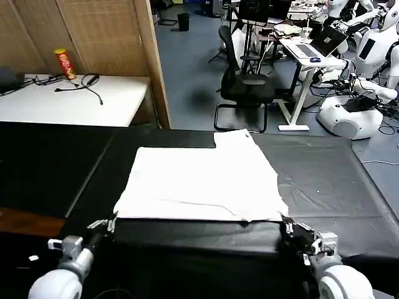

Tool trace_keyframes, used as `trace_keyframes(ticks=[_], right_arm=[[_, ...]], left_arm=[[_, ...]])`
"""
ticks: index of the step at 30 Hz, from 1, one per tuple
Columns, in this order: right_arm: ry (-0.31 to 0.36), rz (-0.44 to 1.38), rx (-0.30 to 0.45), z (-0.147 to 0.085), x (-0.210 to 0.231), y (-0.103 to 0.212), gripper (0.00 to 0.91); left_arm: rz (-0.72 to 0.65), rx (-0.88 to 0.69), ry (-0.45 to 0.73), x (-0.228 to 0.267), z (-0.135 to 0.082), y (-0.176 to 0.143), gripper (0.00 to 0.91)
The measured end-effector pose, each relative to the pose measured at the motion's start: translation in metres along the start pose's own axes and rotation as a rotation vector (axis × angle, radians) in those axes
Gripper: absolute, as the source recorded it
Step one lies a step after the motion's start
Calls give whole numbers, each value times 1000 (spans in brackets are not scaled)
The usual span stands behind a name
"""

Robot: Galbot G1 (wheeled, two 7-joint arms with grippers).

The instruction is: Fold and organize the clothes.

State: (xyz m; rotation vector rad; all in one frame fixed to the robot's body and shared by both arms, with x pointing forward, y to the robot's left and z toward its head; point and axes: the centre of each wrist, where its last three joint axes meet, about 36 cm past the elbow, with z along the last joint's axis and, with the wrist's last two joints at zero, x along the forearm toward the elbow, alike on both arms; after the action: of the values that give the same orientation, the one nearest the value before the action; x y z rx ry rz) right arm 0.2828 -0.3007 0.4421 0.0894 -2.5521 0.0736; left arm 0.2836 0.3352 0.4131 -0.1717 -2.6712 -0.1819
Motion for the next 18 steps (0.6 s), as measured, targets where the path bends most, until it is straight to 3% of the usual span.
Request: trace_keyframes(ticks=[6,8,9,10,11,18], right_arm=[[23,-17,-3,5,21,13,39],[39,-21,-5,6,26,16,176],[46,-22,-5,6,28,17,302],[52,-24,-3,6,31,18,410],[55,-26,-2,5,34,19,878],[49,-31,11,-4,56,26,878]], left_arm=[[15,-25,41,28,3,-3,0],[14,-26,57,35,5,-3,0],[14,-26,66,37,6,-4,0],[11,-25,73,40,6,-4,419],[5,-25,79,42,6,-4,878],[-25,-20,91,56,0,-8,878]])
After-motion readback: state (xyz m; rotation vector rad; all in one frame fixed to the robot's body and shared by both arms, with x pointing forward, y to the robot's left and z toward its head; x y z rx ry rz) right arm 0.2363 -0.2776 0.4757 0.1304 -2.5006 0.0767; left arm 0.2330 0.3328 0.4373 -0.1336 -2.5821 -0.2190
